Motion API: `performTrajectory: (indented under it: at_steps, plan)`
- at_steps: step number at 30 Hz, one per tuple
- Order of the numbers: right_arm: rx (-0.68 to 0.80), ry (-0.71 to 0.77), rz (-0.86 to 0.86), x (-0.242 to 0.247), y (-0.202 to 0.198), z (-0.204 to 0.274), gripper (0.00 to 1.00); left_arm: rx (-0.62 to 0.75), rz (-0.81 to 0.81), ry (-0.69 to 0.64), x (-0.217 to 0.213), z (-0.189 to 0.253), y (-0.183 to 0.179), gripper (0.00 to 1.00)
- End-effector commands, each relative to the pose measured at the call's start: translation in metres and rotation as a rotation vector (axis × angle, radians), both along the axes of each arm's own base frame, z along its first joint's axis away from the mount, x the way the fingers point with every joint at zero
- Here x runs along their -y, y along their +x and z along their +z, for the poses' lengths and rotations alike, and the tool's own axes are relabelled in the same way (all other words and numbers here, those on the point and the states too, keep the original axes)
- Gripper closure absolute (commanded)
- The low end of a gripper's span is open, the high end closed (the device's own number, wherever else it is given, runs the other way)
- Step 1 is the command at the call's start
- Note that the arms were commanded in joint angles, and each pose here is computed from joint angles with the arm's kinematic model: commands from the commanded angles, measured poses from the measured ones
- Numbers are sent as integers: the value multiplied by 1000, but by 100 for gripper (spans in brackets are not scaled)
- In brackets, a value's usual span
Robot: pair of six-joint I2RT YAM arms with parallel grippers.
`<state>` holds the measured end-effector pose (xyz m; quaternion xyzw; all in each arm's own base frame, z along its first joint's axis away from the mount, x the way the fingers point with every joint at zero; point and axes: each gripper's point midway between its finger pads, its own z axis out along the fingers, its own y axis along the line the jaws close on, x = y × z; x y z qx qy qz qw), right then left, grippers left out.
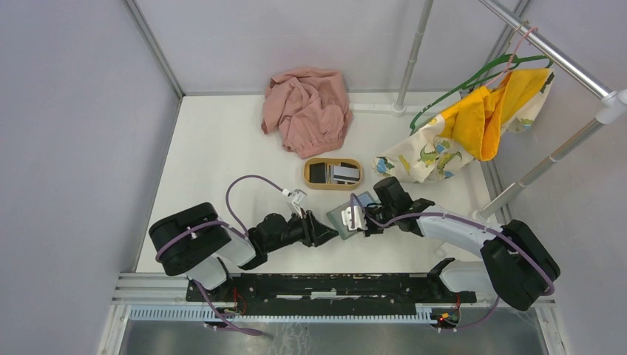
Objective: Put the credit cards into the card holder
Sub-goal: Open the card holder at the center of the board.
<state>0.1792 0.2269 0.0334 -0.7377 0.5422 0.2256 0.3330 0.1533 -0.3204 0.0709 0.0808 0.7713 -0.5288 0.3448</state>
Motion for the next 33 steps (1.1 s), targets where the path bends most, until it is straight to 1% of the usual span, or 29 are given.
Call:
performTrajectory:
  at_steps: [1,5,9,14,17,18,21,25,27,33]
  plan:
    - [-25,135,-98,-13,19,31,100,18,34,-110,13,28,11,50]
    - [-86,206,-239,-6,32,36,100,23,57,-87,15,25,18,51]
    - [-99,267,-356,1,45,41,100,35,57,-55,20,23,23,54]
    - [-84,279,-452,10,55,41,100,53,53,-2,27,17,30,56]
    - [-78,258,-506,19,59,36,100,53,51,40,31,10,35,57]
    - [-75,254,-546,23,62,34,100,52,51,54,33,8,37,58]
    - [-62,250,-584,30,66,34,100,45,53,103,37,-2,42,62]
    - [-54,256,-659,37,73,36,100,43,53,162,44,-12,50,65]
    - [-55,257,-665,38,74,37,98,46,55,182,48,-15,54,65]
    - [-57,256,-674,38,76,40,89,36,44,265,67,-27,69,65]
